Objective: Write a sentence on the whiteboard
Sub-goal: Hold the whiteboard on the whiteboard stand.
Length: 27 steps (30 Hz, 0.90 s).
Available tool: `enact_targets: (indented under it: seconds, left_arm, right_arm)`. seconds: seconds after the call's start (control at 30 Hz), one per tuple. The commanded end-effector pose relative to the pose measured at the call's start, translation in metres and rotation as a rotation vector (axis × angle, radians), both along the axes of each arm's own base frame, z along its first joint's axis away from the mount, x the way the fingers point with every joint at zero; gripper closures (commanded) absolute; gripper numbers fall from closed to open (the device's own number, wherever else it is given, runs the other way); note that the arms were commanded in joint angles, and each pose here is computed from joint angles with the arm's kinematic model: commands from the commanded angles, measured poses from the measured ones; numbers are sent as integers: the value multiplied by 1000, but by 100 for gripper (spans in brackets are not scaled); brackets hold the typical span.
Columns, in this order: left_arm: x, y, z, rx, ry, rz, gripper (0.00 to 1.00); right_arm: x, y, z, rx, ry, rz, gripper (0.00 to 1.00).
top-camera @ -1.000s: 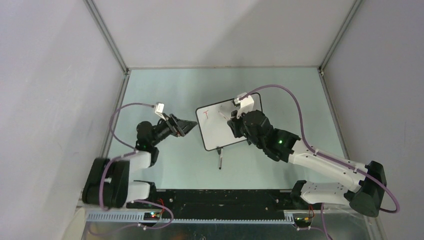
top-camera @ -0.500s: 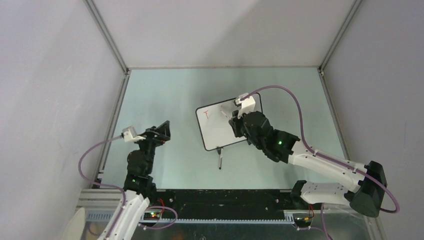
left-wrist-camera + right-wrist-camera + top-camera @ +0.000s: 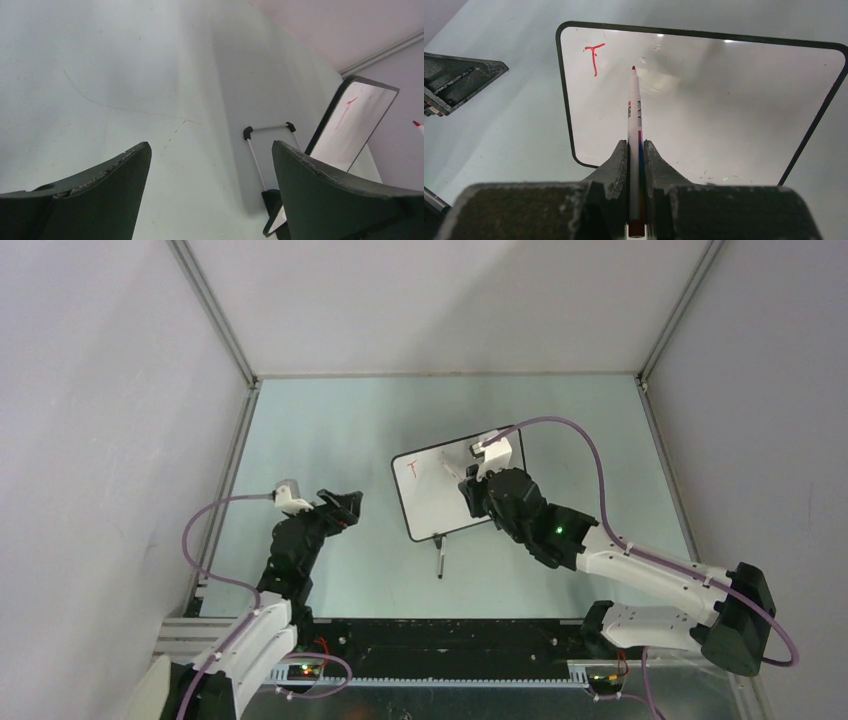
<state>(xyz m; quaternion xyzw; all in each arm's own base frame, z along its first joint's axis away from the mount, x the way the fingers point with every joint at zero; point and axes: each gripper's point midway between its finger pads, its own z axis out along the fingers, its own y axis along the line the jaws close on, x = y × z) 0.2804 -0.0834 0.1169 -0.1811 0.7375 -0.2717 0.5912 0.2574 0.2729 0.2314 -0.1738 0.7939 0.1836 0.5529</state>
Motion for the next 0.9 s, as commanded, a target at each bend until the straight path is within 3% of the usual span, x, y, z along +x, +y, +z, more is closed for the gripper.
enact_targets:
  seconds: [0.0,0.2,0.4,0.57,0.87]
  left_arm:
    - [12,-11,48,-23,-167,-23,4]
    - [-4,-68,60,48,-269,-309,5]
    - [-7,-102,58,114,-266,-447,8]
    - [-3,-113,56,139,-243,-493,22]
    - [3,-124,49,139,-203,-540,30]
  right_arm:
    - [6,-4,22,63,-67,-42,100]
    - [5,-7,21,59,-72,-44,100]
    - [4,-7,25,69,-83,-38,100]
    - [3,-4,23,73,-77,-21,100]
    - [2,-4,24,81,-73,-15,100]
